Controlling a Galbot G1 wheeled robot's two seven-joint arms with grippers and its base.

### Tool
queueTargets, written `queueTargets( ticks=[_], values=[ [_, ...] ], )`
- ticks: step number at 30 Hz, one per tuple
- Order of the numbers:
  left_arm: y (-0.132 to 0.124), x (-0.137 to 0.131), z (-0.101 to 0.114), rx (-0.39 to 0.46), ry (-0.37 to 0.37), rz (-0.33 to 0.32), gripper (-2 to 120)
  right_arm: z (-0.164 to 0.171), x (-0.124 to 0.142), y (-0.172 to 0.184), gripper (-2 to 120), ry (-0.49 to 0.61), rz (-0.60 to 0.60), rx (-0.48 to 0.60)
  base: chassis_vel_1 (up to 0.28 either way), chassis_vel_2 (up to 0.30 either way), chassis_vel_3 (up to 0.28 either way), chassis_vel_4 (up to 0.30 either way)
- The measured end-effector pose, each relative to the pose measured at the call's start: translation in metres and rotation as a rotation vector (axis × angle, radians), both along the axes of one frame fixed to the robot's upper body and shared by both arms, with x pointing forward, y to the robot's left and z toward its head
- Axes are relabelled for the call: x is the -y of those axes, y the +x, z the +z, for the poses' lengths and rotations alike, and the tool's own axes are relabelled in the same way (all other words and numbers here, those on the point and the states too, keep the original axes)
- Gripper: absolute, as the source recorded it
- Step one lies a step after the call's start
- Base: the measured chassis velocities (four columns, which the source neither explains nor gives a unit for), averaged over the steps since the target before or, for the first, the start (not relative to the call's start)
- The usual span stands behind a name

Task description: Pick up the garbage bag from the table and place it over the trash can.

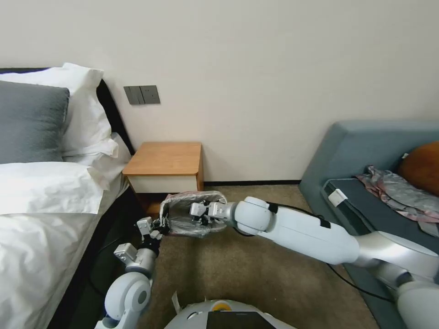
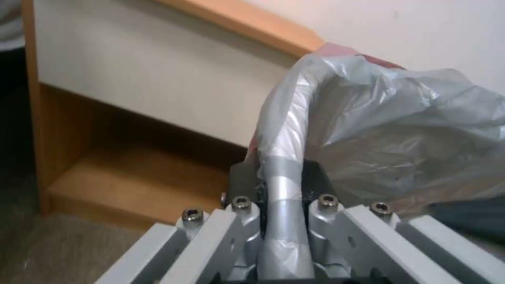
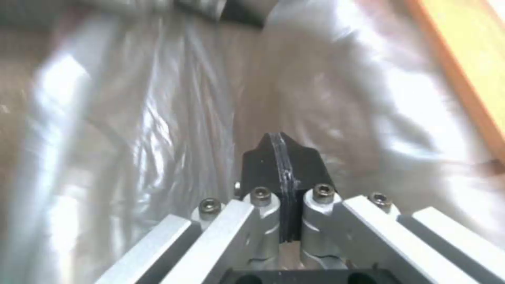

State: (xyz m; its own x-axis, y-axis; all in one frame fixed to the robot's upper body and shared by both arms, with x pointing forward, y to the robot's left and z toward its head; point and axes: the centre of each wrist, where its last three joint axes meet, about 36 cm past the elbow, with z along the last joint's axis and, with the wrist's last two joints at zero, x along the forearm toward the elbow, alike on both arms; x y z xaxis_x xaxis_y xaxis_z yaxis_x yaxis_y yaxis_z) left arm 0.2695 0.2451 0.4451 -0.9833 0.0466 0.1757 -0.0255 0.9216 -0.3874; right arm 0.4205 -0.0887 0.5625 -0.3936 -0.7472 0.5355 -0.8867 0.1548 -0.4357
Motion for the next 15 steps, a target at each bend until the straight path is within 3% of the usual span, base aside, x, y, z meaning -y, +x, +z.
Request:
queueTargets(
  ticks=[2, 5, 6, 8, 9, 12, 15],
  values=[
    [0.001, -0.001, -0.002, -0.012, -0.009, 0.005, 5, 0.004, 0.004, -0.003, 0, 0.030, -0.007, -0.013, 0.000, 0.000, 0.000, 0.000],
    [0.002, -0.001, -0.006, -0.058, -0.035, 0.020, 5, 0.020, 0.028, -0.014, 0, 0.187, -0.060, -0.057, 0.000, 0.000, 0.000, 0.000],
    [0.002, -0.001, -0.006, -0.058, -0.035, 0.020, 5, 0.020, 0.028, -0.014, 0, 0.187, -0.060, -0.057, 0.000, 0.000, 0.000, 0.000],
    [0.002, 0.000, -0.008, -0.084, -0.044, 0.017, 5, 0.012, 0.052, -0.026, 0, 0.339, -0.137, -0.047, 0.000, 0.000, 0.000, 0.000],
    [0.002, 0.000, -0.008, -0.084, -0.044, 0.017, 5, 0.012, 0.052, -0.026, 0, 0.339, -0.137, -0.047, 0.000, 0.000, 0.000, 0.000],
    [-0.005, 0.003, -0.010, -0.146, -0.044, 0.029, 5, -0.003, 0.082, -0.038, 2, 0.445, -0.290, 0.047, 0.000, 0.000, 0.000, 0.000],
    [-0.015, 0.005, -0.012, -0.179, -0.028, 0.038, 5, -0.016, 0.087, -0.040, 10, 0.497, -0.371, 0.111, 0.000, 0.000, 0.000, 0.000]
  ],
)
